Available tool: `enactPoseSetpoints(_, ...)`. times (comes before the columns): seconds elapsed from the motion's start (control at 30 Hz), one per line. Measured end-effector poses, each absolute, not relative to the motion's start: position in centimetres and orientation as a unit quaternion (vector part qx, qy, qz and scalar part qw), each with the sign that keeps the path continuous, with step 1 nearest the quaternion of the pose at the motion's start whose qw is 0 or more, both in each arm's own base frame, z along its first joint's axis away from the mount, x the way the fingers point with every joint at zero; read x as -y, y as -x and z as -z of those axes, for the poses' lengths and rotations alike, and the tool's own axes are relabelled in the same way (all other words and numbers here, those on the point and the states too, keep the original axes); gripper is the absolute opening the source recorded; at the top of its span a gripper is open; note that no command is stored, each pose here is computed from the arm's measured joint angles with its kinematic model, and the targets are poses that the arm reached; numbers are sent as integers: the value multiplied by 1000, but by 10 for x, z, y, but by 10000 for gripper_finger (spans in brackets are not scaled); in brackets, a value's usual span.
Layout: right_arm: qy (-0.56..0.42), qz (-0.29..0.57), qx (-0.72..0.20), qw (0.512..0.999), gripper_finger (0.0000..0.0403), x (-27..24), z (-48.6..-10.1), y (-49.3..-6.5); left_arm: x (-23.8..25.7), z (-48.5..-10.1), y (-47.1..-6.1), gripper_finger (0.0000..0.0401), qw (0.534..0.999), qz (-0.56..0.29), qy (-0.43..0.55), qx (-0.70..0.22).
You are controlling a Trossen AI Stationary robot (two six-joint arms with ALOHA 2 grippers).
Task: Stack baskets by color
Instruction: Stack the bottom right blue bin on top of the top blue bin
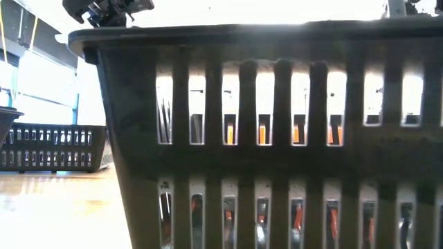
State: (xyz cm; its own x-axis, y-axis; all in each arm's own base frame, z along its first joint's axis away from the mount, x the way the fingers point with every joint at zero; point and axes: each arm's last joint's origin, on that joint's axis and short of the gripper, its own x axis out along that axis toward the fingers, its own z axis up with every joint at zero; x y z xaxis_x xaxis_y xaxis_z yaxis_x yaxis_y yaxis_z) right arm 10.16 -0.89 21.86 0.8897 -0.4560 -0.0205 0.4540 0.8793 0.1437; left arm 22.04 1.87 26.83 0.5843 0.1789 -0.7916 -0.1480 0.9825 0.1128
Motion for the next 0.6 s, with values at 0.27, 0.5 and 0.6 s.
enactPoseSetpoints(0.27, -99, 295, -124, 942, 208, 12, -252, -101, -19, -261, -219, 93, 887, -93, -18, -452)
enactPoseSetpoints(0.5, -132, 317, -249, 906, 213, 19, -274, -114, -18, -256, -219, 94, 889, -93, -8, -448)
enactPoseSetpoints(0.6, -147, 311, -329, 879, 213, 22, -271, -121, -18, -257, -220, 94, 890, -89, -3, -448)
